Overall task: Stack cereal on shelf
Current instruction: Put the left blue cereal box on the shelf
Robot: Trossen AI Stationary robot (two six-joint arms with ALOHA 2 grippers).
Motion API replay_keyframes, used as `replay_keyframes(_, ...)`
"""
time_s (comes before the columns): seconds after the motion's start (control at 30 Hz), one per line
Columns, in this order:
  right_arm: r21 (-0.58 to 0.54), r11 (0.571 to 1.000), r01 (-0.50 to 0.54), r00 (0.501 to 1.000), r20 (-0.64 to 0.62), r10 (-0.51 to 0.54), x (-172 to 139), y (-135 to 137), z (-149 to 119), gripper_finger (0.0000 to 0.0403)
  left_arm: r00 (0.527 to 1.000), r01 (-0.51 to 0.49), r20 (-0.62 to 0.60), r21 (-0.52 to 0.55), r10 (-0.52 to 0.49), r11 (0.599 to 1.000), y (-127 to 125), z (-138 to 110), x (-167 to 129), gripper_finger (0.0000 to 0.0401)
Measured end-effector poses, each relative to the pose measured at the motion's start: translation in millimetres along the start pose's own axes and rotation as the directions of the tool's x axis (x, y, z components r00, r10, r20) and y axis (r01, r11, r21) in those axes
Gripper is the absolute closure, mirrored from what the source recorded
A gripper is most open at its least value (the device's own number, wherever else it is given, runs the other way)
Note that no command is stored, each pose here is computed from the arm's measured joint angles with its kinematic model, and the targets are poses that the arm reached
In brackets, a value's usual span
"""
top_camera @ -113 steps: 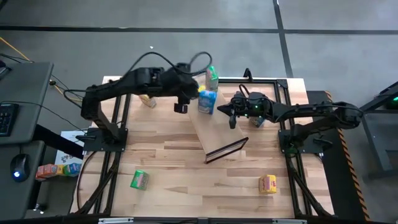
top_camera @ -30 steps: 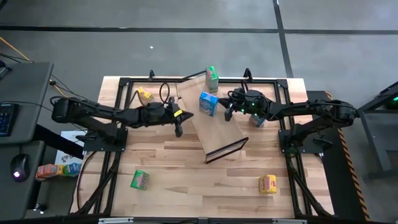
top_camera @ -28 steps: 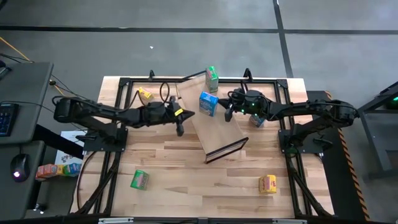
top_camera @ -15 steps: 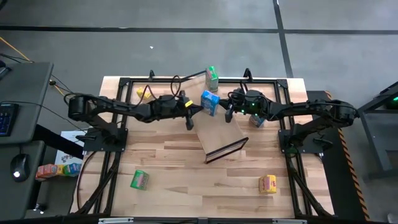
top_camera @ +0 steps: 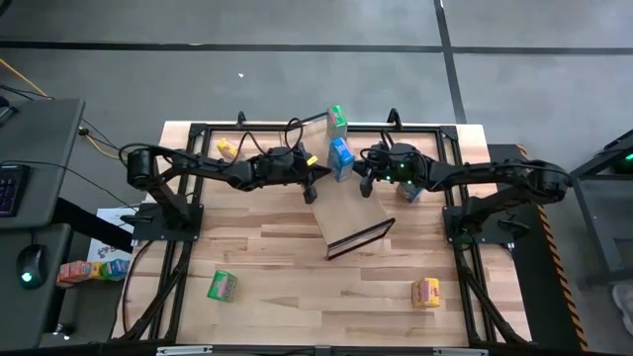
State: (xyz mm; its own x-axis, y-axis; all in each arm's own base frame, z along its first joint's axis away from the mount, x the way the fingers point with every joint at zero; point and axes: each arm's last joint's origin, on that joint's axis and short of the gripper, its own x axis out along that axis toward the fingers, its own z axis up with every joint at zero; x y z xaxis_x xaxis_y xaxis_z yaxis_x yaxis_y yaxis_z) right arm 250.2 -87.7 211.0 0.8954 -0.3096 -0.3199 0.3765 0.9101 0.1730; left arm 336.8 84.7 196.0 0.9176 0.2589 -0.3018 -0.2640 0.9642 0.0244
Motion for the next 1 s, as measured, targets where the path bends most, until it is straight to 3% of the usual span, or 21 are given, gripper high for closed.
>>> replay_keyframes(0.43,-0.003,0.998,0.063,0.998,-0.027,-0.063,-29.6,-5.9,11.2,0.0403,0.999,0.045,0.011,0.002,-0.045,0.999,0.5,4.4,2.5,0.0401)
replay_keyframes(1.0,-0.020,0.999,0.039,0.998,-0.057,-0.040,-29.4,-5.6,8.5,0.0403,1.000,0.011,0.006,0.026,-0.012,1.000,14.0,3.7,2.6,0.0401)
